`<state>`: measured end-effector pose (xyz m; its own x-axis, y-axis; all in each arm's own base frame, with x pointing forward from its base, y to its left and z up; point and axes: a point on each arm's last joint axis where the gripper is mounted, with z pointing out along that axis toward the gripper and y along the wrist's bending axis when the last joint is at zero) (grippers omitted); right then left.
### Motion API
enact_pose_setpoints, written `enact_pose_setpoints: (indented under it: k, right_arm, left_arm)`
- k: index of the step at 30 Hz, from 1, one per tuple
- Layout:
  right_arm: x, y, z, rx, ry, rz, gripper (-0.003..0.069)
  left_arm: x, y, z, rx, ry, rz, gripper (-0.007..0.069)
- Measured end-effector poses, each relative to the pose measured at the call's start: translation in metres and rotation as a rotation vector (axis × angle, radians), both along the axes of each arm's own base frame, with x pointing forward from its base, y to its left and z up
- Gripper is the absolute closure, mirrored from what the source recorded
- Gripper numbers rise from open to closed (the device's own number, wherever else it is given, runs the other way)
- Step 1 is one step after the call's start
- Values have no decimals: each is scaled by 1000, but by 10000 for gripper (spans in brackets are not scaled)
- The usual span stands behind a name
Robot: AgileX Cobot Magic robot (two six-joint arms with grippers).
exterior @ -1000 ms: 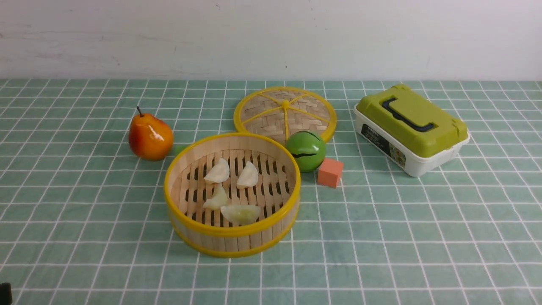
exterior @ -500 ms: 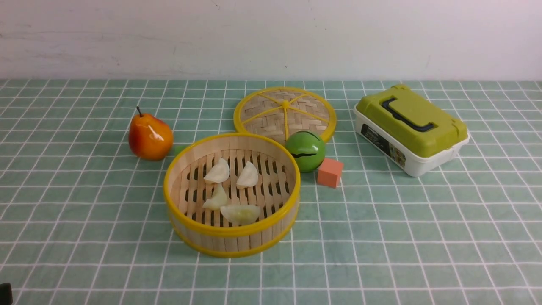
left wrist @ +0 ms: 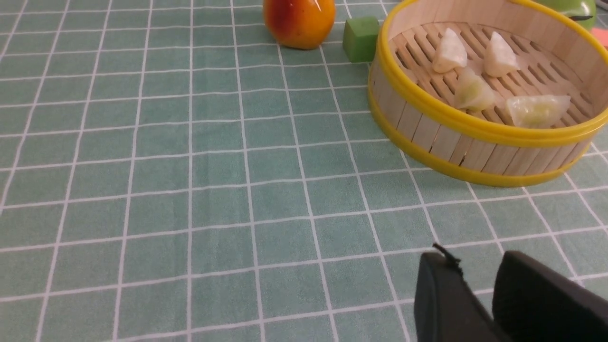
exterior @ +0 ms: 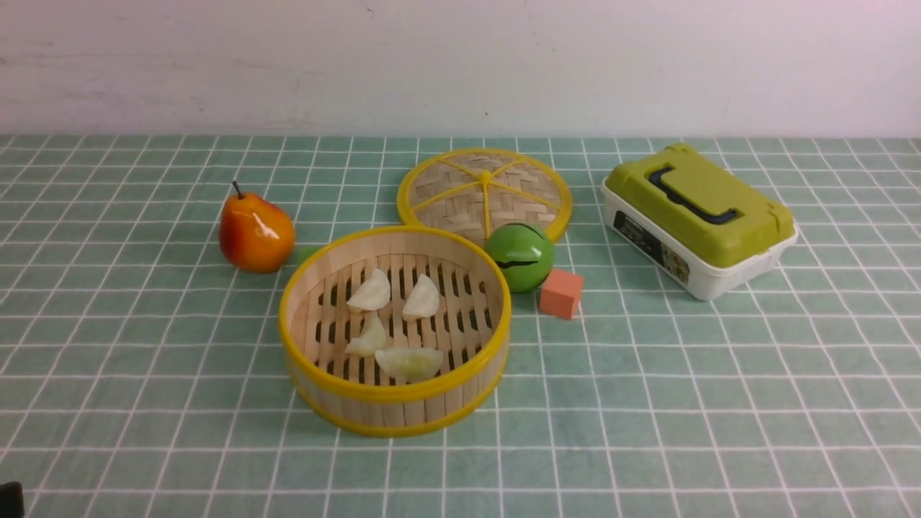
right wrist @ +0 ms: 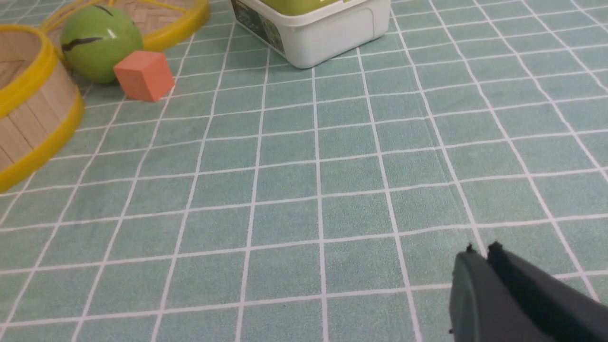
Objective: Put the dumplings into the steamer on the table with the blue tablecloth.
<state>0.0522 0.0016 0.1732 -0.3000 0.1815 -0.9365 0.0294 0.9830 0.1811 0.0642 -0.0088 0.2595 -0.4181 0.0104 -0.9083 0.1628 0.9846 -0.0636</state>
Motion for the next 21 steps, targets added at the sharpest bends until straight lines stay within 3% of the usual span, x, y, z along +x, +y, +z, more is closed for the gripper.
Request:
enact_pose_setpoints:
  k: [7, 9, 10, 13, 16, 21]
  right_arm:
    - [0, 0, 0, 0, -1, 0, 617]
    - [0, 0, 0, 0, -1, 0, 617]
    - [0, 0, 0, 0, -1, 0, 617]
    - [0, 0, 0, 0, -1, 0, 617]
    - [0, 0, 0, 0, -1, 0, 615]
    - [0, 0, 0, 0, -1, 0, 610]
  left_arm:
    - [-21, 13, -16, 8, -167, 121, 469]
    - [-22, 12, -21, 6, -199, 134, 489]
    - [-22, 10, -29, 0, -238, 143, 535]
    - [-15, 8, -54, 14, -210, 153, 640]
    - [-12, 8, -82, 40, -145, 146, 639]
    - [-12, 7, -91, 28, -102, 141, 639]
